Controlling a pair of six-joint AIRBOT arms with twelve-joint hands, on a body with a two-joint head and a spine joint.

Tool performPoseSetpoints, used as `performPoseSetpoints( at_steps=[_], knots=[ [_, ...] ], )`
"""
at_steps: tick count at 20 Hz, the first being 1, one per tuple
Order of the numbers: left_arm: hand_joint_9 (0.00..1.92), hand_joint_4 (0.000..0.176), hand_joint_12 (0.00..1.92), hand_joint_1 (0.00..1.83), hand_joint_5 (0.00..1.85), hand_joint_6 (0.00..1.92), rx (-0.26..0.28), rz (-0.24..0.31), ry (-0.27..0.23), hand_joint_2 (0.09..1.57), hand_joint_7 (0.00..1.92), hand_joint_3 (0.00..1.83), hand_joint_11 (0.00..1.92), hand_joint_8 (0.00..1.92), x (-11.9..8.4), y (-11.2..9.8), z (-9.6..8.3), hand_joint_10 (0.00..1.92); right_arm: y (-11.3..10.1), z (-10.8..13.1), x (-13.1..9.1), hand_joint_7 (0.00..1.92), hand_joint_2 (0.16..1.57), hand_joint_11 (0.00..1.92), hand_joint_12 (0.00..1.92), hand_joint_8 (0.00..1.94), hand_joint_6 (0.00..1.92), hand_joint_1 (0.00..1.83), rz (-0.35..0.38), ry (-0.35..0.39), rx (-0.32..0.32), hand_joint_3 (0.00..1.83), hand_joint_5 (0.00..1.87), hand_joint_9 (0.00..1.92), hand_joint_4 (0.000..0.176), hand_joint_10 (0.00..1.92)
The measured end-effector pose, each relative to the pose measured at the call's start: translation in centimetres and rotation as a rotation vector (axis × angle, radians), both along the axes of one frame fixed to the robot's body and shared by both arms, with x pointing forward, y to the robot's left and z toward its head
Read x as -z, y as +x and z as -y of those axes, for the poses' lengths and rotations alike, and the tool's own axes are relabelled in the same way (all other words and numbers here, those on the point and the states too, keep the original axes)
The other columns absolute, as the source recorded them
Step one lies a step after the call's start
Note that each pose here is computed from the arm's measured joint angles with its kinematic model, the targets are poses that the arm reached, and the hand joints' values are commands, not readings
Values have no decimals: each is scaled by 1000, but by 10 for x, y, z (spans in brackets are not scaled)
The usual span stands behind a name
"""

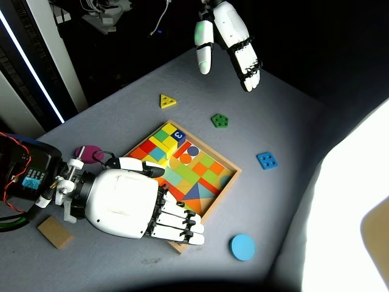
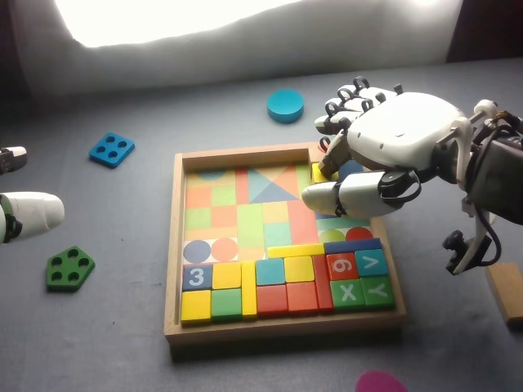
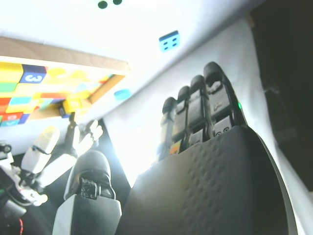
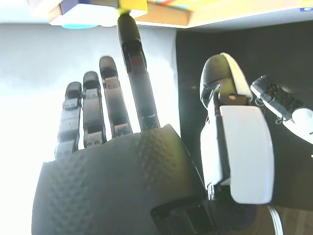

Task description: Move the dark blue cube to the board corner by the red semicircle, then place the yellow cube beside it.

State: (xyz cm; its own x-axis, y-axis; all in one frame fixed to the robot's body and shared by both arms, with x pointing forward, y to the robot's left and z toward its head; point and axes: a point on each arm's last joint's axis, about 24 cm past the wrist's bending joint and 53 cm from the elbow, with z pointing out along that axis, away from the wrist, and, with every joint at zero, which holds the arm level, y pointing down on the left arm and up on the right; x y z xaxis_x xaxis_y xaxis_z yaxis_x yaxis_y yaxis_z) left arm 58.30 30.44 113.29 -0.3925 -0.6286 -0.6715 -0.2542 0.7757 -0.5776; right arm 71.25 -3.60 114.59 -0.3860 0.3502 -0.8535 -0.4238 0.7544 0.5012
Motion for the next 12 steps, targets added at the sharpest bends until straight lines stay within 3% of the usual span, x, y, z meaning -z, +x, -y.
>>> performPoseSetpoints(
  at_steps=[5, 9, 12],
  knots=[
    [30, 8, 211, 0, 69, 1, 0, 0, 0, 1213, 32, 0, 0, 0, 0, 0, 0, 0, 3, 4, -10, 263, 1191, 2, 2, 6, 4, 0, 3, 3, 1, 0, 833, 99, 0, 5],
    [41, 10, 233, 0, 77, 4, 1, 0, 0, 1212, 42, 0, 0, 5, 0, 0, 0, 2, 15, 10, -52, 269, 1192, 9, 7, 4, 9, 0, 55, 72, 28, 1, 846, 91, 0, 1],
    [48, 17, 309, 0, 84, 1, 0, 1, 1, 1198, 55, 0, 0, 1, 0, 0, 0, 1, 14, 14, -71, 285, 1194, 19, 12, 9, 2, 0, 73, 94, 28, 1, 830, 101, 0, 5]
  ],
)
